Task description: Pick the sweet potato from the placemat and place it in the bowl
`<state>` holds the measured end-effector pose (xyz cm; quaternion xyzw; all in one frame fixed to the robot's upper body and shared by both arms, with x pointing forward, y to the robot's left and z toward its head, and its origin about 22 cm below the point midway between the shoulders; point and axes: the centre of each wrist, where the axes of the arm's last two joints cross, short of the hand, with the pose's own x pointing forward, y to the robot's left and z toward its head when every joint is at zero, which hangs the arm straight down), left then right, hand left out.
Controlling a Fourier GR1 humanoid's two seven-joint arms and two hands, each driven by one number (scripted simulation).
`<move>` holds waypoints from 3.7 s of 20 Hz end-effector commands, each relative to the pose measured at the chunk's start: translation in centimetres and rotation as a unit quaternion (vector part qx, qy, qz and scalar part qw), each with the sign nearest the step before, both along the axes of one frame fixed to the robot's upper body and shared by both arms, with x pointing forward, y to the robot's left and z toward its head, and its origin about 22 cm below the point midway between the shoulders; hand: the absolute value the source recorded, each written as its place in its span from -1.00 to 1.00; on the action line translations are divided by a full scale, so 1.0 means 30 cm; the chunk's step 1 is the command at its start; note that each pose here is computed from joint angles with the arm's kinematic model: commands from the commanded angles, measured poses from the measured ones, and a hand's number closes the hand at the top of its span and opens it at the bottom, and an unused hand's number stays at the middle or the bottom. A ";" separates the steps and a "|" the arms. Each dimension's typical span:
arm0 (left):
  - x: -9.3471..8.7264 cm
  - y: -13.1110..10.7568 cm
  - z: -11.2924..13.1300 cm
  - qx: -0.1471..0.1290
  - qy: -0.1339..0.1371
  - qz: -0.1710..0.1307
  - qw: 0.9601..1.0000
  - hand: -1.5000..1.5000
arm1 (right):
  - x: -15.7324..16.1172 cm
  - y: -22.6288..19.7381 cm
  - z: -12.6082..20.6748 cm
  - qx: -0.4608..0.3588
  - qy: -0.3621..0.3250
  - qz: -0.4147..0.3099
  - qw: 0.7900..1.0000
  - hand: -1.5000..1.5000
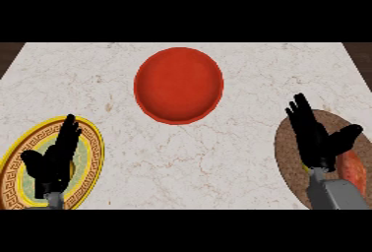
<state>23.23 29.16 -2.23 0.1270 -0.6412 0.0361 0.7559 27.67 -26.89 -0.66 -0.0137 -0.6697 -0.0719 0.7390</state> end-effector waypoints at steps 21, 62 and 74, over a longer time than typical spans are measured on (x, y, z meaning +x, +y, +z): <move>0.186 0.054 0.263 0.005 -0.001 -0.159 0.987 0.00 | -0.388 -0.334 0.289 -0.419 -0.063 -0.149 0.893 -1.00; 0.212 -0.035 0.237 0.005 0.000 -0.171 0.985 0.00 | -0.094 -0.170 0.602 -0.541 0.358 0.037 0.760 -1.00; 0.208 0.052 0.283 0.000 0.002 -0.172 0.985 0.00 | -0.065 -0.245 0.434 -0.532 0.373 0.042 0.759 -1.00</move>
